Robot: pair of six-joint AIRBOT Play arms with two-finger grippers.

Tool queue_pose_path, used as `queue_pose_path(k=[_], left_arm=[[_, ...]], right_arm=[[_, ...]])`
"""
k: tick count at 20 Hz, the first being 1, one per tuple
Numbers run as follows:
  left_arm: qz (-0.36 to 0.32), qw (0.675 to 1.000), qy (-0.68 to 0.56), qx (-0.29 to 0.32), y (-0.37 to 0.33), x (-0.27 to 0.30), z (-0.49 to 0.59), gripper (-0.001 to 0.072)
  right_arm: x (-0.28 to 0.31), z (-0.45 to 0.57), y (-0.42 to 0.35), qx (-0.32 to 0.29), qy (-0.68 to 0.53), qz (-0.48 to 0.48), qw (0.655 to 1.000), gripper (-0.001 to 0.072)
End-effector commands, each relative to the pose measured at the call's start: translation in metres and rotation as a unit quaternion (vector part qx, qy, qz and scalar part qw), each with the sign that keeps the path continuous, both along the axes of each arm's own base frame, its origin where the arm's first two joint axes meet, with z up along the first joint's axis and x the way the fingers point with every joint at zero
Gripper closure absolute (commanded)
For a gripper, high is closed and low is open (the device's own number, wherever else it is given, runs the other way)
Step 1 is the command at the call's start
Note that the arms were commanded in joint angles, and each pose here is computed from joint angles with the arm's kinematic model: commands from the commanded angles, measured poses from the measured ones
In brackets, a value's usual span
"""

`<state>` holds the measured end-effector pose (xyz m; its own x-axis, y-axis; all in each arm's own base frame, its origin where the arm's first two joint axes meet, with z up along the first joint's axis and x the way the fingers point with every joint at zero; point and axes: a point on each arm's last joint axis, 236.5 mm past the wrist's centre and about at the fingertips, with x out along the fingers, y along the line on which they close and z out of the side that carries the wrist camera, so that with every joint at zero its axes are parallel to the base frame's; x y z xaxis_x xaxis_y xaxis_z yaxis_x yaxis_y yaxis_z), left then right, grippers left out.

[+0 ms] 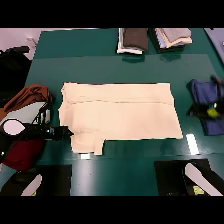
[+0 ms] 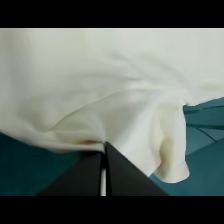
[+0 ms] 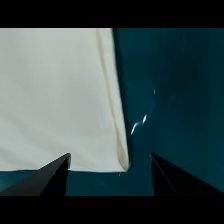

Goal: Fold the shirts.

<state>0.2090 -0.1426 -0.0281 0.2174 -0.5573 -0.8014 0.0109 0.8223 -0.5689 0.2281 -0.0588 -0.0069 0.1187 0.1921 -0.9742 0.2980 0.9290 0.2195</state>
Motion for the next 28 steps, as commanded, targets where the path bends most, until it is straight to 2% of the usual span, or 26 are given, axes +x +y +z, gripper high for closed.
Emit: queue_pose_path(k=[1, 3, 4, 8, 9, 10, 12, 14, 16, 18, 22, 25, 28], left_arm=[[-0.014, 1.000, -0.006, 0.015, 0.004, 0.001, 0.005, 0.0686], [-0.016, 1.000, -0.003, 0.014, 0.004, -0.001, 0.005, 0.0686], [-0.017, 1.000, -0.003, 0.014, 0.004, -0.001, 0.005, 0.0686], [-0.015, 1.000, -0.005, 0.015, 0.004, 0.000, 0.005, 0.0686], [-0.015, 1.000, -0.005, 0.015, 0.004, 0.000, 0.005, 0.0686], [-0.016, 1.000, -0.004, 0.017, 0.005, -0.001, 0.004, 0.0686], [-0.024, 0.999, 0.001, 0.031, 0.010, -0.005, 0.000, 0.0686], [-0.044, 0.997, 0.011, 0.063, 0.021, -0.012, -0.003, 0.0687], [-0.051, 0.995, 0.009, 0.090, 0.032, -0.018, 0.003, 0.0688], [-0.050, 0.993, 0.003, 0.104, 0.039, -0.034, 0.017, 0.0688], [-0.078, 0.992, 0.001, 0.100, 0.037, -0.061, 0.047, 0.0688], [-0.058, 0.991, -0.053, 0.105, 0.038, -0.026, 0.070, 0.0687], [-0.052, 0.989, -0.078, 0.115, 0.039, 0.020, 0.071, 0.0687]], right_arm=[[-0.067, -0.062, 0.007, 0.055, 0.075, -0.070, 0.993, 0.0137], [-0.066, -0.077, 0.027, 0.095, 0.060, -0.083, 0.990, 0.0144], [-0.063, -0.080, 0.032, 0.103, 0.053, -0.085, 0.990, 0.0191], [-0.053, -0.085, 0.045, 0.103, 0.049, -0.053, 0.992, 0.0211], [-0.050, -0.086, 0.048, 0.106, 0.056, -0.044, 0.992, 0.0238], [-0.045, -0.087, 0.050, 0.104, 0.059, -0.033, 0.992, 0.0311], [-0.031, -0.084, 0.051, 0.096, 0.052, -0.006, 0.994, 0.0532], [-0.019, -0.073, 0.055, 0.084, 0.040, 0.024, 0.995, 0.0697], [-0.015, -0.056, 0.056, 0.068, 0.026, 0.052, 0.996, 0.0698], [-0.026, -0.038, 0.046, 0.022, 0.024, 0.086, 0.996, 0.0699], [-0.038, 0.002, 0.036, -0.030, -0.008, 0.107, 0.994, 0.0699], [-0.016, 0.033, 0.031, -0.051, -0.065, 0.103, 0.991, 0.0699], [0.017, 0.046, 0.028, -0.040, -0.080, 0.101, 0.991, 0.0700]])
